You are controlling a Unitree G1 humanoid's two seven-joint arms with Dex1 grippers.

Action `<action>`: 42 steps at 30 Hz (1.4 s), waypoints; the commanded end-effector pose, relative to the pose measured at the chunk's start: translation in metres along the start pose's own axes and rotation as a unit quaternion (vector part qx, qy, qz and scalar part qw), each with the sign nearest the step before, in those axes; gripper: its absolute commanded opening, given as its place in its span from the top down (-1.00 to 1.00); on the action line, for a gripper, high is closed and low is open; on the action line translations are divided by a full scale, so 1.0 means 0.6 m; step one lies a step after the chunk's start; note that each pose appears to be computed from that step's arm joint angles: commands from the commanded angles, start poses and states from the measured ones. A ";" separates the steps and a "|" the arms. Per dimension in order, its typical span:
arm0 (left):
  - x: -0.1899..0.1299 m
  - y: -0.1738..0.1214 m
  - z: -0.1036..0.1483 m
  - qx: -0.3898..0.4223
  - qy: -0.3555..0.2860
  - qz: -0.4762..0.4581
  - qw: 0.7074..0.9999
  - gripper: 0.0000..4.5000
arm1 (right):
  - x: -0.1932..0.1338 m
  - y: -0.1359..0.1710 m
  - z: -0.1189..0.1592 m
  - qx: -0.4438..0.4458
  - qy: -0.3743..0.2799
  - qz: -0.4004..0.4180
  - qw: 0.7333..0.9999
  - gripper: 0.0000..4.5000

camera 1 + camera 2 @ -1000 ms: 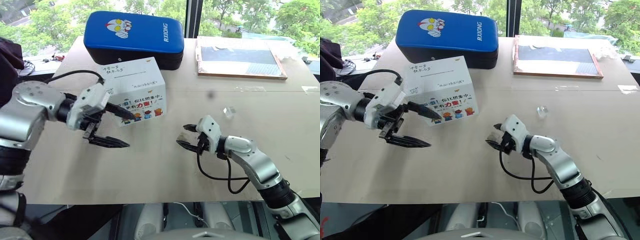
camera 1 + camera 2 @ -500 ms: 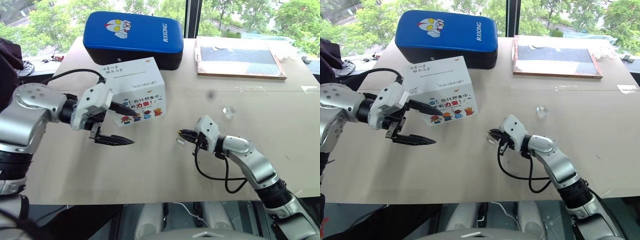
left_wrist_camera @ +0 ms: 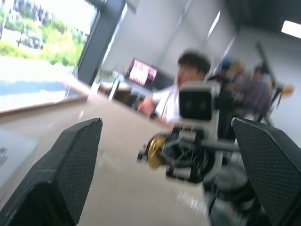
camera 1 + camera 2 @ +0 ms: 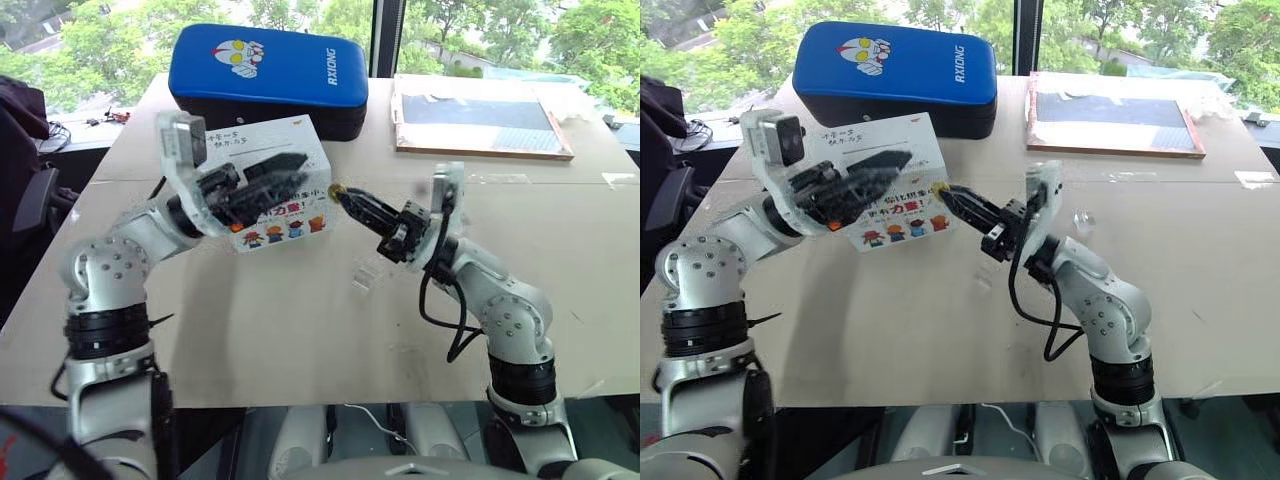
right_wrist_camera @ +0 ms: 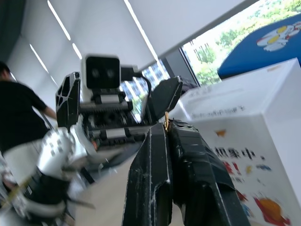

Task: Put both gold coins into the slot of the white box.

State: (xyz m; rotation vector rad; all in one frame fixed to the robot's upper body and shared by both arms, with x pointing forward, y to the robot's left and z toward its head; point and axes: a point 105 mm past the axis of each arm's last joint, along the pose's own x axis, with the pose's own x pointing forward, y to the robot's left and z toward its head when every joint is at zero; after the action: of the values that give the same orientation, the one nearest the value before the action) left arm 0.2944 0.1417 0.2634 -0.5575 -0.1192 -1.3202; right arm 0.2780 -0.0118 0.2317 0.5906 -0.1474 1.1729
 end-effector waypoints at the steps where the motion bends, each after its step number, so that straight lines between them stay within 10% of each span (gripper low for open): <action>1: 0.019 -0.023 0.020 -0.019 -0.073 -0.022 0.997 -1.00 | 0.010 0.039 0.033 0.021 -0.039 0.045 0.998 0.98; 6: 0.032 -0.037 0.007 -0.063 -0.102 -0.039 0.992 -1.00 | 0.020 0.045 0.041 0.033 -0.045 0.046 0.997 0.98; 10: 0.034 -0.041 -0.006 -0.077 -0.092 -0.039 0.992 -0.30 | 0.026 0.051 0.048 0.037 -0.048 0.052 0.997 1.00; 24: 0.037 -0.034 -0.016 -0.083 -0.085 -0.044 0.992 -0.30 | 0.032 0.059 0.047 0.037 -0.037 0.069 0.996 1.00; 31: 0.033 -0.040 -0.022 -0.089 -0.084 -0.055 0.991 0.97 | 0.032 0.063 0.041 0.039 -0.032 0.071 0.996 1.00; 40: 0.028 -0.035 -0.014 -0.069 -0.087 -0.048 0.993 0.97 | 0.039 0.061 0.045 0.031 -0.033 0.065 0.997 1.00; 42: 0.025 -0.031 0.000 -0.054 -0.090 -0.043 0.994 1.00 | 0.039 0.060 0.044 0.028 -0.027 0.066 0.997 0.72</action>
State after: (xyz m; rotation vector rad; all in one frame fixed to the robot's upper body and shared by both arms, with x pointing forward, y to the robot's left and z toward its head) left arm 0.2827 0.1213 0.2629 -0.8130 -0.1705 -1.3568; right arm 0.2671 0.0027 0.2629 0.6878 -0.1487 1.2586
